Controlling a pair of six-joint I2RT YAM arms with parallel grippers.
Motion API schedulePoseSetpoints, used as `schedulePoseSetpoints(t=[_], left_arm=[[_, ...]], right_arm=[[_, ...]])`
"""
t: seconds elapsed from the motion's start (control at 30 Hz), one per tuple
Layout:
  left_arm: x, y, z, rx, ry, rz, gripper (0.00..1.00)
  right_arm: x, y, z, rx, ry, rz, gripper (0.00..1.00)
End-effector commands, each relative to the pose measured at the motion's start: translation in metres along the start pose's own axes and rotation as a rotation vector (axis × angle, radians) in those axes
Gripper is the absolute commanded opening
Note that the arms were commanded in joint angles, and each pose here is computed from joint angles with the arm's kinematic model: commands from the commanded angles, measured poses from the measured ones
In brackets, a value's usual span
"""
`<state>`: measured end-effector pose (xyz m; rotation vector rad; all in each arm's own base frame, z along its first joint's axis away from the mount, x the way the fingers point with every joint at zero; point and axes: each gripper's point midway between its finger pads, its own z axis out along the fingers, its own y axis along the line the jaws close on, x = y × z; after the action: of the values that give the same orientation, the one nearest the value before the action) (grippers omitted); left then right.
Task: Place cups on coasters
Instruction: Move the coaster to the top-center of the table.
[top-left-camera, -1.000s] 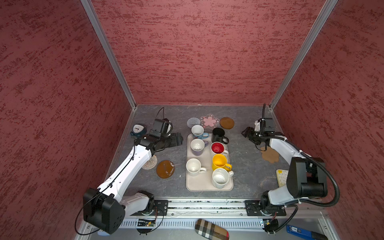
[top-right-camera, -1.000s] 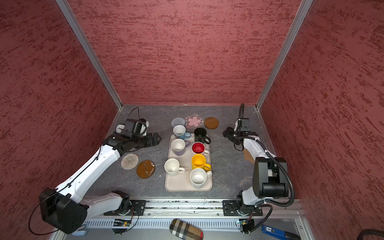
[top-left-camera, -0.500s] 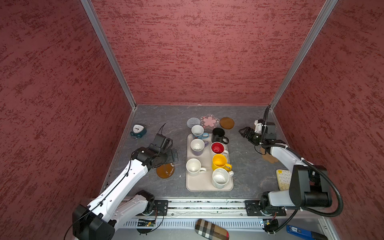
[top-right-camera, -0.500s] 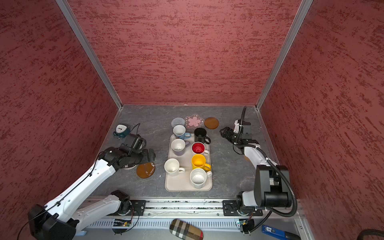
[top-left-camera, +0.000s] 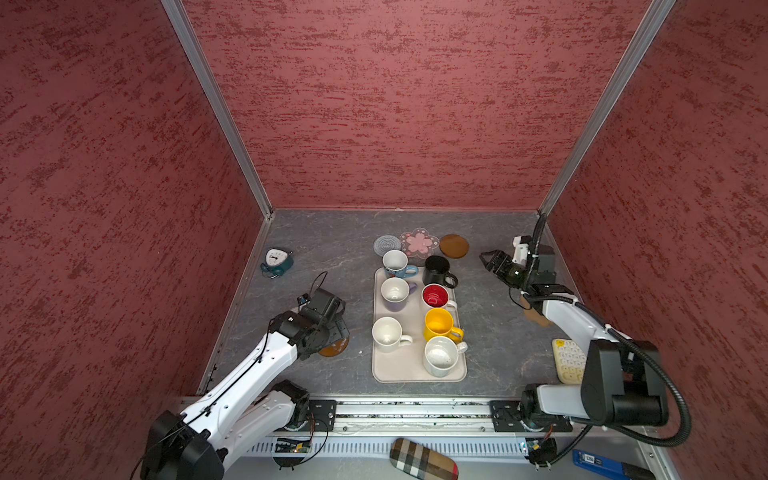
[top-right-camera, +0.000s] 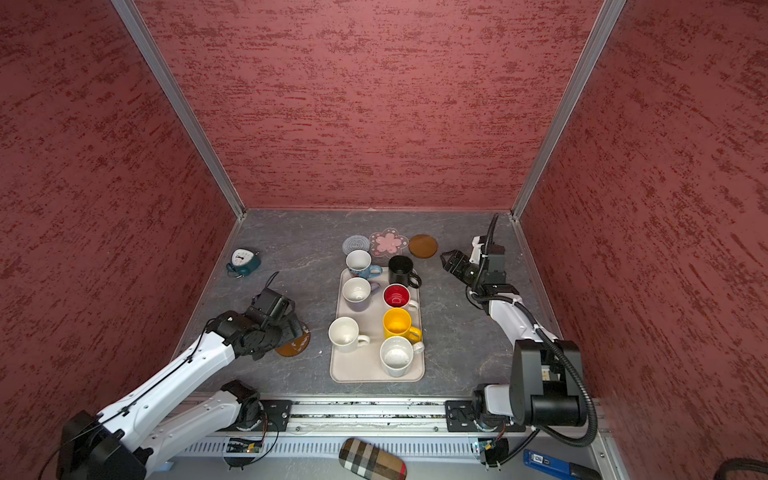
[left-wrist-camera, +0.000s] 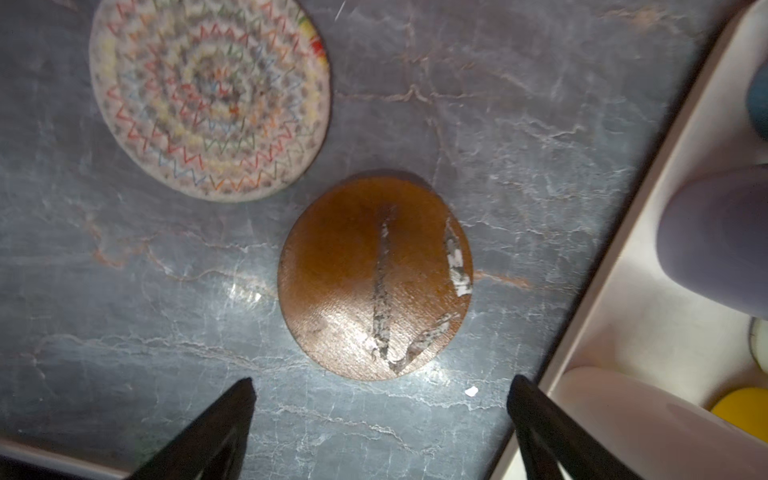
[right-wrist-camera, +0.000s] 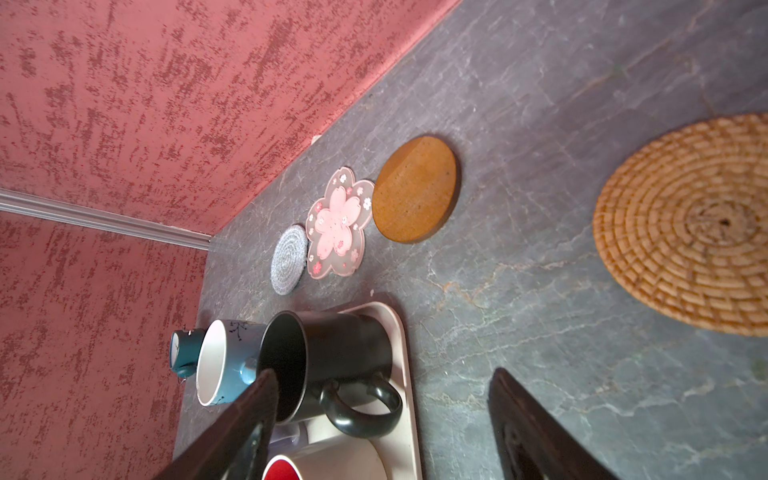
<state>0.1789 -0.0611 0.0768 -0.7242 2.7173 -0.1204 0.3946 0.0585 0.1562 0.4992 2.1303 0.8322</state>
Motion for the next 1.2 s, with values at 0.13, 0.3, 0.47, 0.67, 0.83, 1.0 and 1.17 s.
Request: schedulePoseSetpoints(t=[0.13,0.3,0.47,0.67,0.83,1.0,1.17], left_arm=[[0.013,0.008,0.01,0.009,0.012,-0.091,0.73],[0.023,0.01,0.019,0.005,0.036,-0.099,0.61],[0.031,0.011,0.031,0.004,0.064,-0.102,0.57],[0.034,0.007,0.04,0.022,0.071,-0.11,0.56],[0.032,0.0,0.047,0.029,0.073,-0.109,0.53],[0.026,-0.003,0.052,0.039,0.069,-0.127,0.52],[0.015,-0.005,0.054,0.061,0.065,-0.149,0.52]], right_arm=[[-0.007,0.01,-0.001,-0.062,-0.036,0.016,0.69],[-0.005,0.012,-0.001,-0.075,-0.03,0.022,0.64],[-0.005,0.009,-0.002,-0.06,-0.037,0.021,0.64],[-0.004,0.007,-0.001,-0.057,-0.035,0.021,0.64],[-0.003,0.007,-0.001,-0.058,-0.032,0.023,0.64],[-0.002,0.007,-0.002,-0.056,-0.033,0.021,0.64],[-0.002,0.007,-0.002,-0.055,-0.03,0.019,0.64]])
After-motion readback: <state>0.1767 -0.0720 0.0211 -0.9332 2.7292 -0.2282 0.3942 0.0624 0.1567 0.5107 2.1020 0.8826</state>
